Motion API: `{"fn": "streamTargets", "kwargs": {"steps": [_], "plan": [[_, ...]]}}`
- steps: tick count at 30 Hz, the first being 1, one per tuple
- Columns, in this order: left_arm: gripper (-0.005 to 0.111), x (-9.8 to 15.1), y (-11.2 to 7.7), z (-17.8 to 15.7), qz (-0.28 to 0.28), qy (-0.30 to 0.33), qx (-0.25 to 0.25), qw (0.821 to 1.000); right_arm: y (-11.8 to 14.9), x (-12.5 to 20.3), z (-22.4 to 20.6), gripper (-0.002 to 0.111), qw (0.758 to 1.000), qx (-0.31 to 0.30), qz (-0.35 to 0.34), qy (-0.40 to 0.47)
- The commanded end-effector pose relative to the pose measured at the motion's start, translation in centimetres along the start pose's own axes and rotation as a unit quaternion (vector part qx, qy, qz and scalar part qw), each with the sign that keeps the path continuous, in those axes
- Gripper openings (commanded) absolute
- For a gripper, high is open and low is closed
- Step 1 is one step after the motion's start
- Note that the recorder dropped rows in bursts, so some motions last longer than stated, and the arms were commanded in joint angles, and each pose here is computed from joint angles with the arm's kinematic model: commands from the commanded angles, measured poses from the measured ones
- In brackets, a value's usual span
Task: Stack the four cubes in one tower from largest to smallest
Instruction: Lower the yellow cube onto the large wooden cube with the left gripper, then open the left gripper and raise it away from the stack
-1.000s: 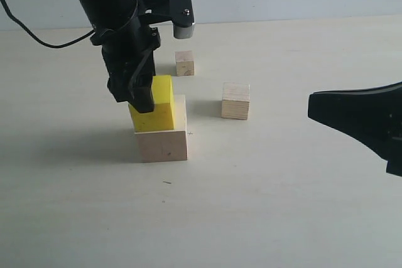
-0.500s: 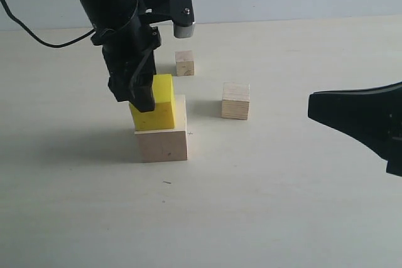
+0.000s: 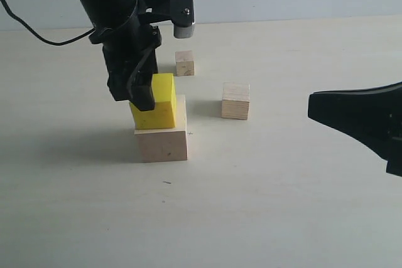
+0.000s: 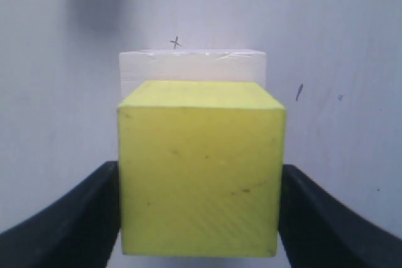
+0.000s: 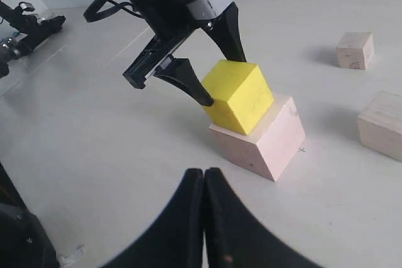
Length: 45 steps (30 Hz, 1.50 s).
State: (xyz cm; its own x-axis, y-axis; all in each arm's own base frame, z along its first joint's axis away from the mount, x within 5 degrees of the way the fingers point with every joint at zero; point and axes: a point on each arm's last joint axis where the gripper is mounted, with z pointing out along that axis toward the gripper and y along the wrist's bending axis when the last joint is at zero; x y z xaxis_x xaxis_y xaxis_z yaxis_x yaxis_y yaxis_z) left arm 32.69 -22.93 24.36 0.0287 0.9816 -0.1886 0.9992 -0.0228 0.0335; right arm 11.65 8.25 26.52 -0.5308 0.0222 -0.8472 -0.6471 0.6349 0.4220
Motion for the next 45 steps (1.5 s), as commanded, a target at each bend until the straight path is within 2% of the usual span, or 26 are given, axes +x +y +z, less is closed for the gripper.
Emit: {"fn": "streamTargets", "kwargs": {"steps": [1, 18, 21, 27, 30, 45], "plan": [[0.0, -0.38, -0.25, -0.61, 0.002, -0.015, -0.004, 1.0, 0.06, -0.21, 0.0, 0.0, 1.0, 0.0, -0.006, -0.002], [0.001, -0.38, -0.25, -0.61, 0.002, -0.015, -0.005, 1.0, 0.07, -0.2, 0.0, 0.0, 1.0, 0.0, -0.006, -0.002], [0.012, -0.38, -0.26, -0.61, 0.002, -0.015, -0.004, 1.0, 0.07, -0.2, 0.0, 0.0, 1.0, 0.0, -0.006, -0.002], [0.054, -0.37, -0.27, -0.61, 0.001, -0.014, -0.003, 1.0, 0.07, -0.2, 0.0, 0.0, 1.0, 0.0, -0.005, -0.002], [0.066, -0.39, -0.24, -0.61, -0.005, -0.015, -0.005, 1.0, 0.07, -0.2, 0.0, 0.0, 1.0, 0.0, -0.005, -0.002], [0.068, -0.3, -0.25, -0.77, -0.011, -0.011, -0.008, 1.0, 0.07, -0.2, 0.0, 0.0, 1.0, 0.0, -0.005, -0.002]]}}
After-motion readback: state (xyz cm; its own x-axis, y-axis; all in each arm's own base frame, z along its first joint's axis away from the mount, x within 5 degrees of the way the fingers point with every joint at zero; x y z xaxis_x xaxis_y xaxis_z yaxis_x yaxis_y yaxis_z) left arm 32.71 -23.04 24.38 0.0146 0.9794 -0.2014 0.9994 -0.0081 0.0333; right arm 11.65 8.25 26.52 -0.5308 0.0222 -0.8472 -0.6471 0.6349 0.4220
